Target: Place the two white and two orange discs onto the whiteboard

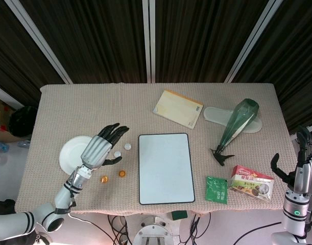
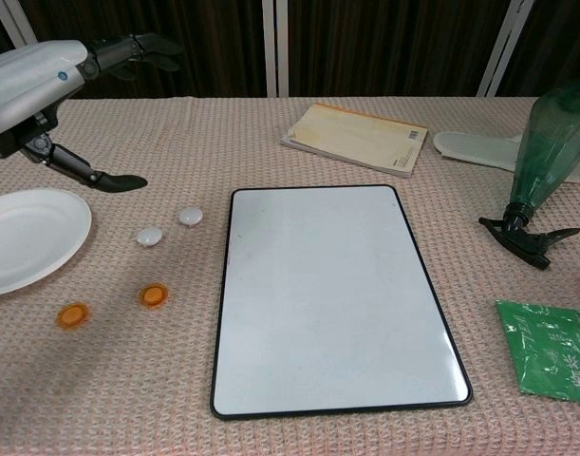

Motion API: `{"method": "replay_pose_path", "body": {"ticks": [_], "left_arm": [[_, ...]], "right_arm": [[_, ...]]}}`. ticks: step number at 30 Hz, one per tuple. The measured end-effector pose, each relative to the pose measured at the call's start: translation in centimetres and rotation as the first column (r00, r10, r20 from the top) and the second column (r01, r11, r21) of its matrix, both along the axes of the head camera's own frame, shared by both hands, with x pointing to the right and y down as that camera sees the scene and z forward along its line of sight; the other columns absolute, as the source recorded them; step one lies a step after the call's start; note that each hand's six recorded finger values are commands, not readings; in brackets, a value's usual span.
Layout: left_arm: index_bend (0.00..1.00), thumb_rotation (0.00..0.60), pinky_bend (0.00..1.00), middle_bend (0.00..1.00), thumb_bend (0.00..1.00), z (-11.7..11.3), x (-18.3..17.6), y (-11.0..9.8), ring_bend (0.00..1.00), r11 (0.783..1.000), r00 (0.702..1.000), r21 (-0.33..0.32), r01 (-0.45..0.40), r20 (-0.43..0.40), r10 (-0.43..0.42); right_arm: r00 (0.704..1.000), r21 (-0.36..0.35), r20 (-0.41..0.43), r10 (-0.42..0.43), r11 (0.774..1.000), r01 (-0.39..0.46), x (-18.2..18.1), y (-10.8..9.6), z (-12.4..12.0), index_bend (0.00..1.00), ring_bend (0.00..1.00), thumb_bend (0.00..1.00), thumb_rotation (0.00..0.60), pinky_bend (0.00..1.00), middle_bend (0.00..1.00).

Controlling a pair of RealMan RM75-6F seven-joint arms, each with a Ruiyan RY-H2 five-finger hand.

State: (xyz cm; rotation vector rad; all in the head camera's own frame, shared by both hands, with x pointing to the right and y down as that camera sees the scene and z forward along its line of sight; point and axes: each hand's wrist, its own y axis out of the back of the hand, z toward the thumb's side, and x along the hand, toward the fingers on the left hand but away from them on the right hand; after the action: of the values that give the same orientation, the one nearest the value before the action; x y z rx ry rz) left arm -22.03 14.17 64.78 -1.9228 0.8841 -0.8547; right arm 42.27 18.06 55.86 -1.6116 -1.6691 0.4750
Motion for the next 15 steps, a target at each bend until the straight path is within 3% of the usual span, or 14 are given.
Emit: {"method": "replay_pose_path", "body": {"ticks": [8, 15], "left_arm": [[0.11, 0.6, 0.17, 0.12, 0.14, 0.4, -0.3, 0.5, 0.07, 0.999, 0.997, -0.036, -0.023, 0.068, 0.026], [0.2, 0.6, 0.17, 0.12, 0.15, 2.1, -1.0, 0.9, 0.07, 0.989, 0.966, -0.129, -0.076, 0.237, 0.105]], "right_arm": [[1.0, -0.016, 0.007, 0.009, 1.0, -0.009, 0.8, 0.8, 0.3, 0.0, 0.0, 0.58, 0.6, 0.0, 0.01], [1.0, -0.018, -0.005, 0.009, 1.0, -0.009, 0.8, 1.0, 0.3, 0.02, 0.0, 0.58, 0.6, 0.0, 0.02]]}}
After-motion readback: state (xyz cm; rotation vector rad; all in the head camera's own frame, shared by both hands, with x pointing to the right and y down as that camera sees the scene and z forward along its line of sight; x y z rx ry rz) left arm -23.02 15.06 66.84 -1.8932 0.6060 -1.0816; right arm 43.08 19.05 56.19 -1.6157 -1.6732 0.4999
